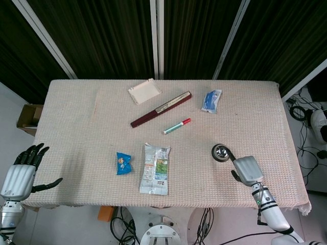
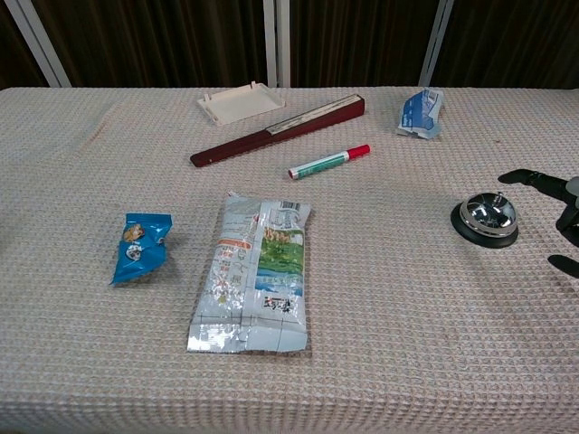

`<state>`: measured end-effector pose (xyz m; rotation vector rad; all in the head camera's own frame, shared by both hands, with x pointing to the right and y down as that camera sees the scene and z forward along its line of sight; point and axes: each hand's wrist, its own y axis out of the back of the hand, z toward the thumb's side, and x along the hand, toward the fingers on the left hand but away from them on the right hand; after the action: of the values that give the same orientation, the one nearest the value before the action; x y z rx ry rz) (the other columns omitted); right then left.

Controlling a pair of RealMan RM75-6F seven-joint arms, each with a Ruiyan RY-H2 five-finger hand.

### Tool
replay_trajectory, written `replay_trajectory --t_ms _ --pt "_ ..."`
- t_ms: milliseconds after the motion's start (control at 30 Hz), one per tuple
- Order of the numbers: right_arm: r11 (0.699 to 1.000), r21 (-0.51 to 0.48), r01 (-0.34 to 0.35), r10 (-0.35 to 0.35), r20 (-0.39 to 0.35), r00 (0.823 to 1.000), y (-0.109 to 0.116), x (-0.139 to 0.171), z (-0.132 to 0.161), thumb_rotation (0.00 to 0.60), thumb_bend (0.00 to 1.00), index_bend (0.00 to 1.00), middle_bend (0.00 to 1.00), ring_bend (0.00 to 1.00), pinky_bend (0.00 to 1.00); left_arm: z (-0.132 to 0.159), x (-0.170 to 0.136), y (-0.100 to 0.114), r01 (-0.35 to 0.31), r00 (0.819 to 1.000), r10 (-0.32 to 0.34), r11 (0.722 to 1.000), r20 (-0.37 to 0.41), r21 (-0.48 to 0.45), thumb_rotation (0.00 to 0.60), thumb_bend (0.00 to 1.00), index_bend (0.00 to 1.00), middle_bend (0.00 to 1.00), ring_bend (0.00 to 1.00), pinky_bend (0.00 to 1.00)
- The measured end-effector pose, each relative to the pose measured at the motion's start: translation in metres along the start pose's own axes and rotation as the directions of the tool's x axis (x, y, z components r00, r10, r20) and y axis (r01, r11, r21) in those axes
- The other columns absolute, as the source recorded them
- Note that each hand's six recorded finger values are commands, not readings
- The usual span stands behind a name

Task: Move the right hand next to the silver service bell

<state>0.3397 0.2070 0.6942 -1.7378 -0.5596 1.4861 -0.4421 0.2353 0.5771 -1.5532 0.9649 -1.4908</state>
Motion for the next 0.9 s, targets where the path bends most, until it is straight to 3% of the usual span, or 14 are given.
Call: replay_trajectory --t_ms 233,600,900 --pt "0.998 0.013 -0.056 0.056 0.01 0.998 -0.013 -0.004 -0.004 0.6 0.28 0.0 0.8 0.86 0.85 -0.001 0.001 0.0 0.0 1.0 0.0 1.0 -0.002 0.001 0.165 0.01 0.11 0.08 0.07 0.18" --pt "0.999 -0.031 0.042 -0.042 -0.005 0.999 0.013 0.001 -0.001 0.6 0.28 0.0 0.8 0.86 0.85 0.003 0.001 0.0 -0.002 1.0 0.002 1.0 0.007 0.001 0.166 0.01 0.11 0.08 0.07 0.18" --pt "0.998 0.009 -0.062 0.062 0.021 0.998 -0.016 -0.002 -0.006 0.6 0.28 0.0 0.8 0.86 0.85 0.001 0.0 0.0 0.001 1.0 -0.001 1.0 -0.001 0.006 0.167 0.01 0.11 0.08 0.07 0.18"
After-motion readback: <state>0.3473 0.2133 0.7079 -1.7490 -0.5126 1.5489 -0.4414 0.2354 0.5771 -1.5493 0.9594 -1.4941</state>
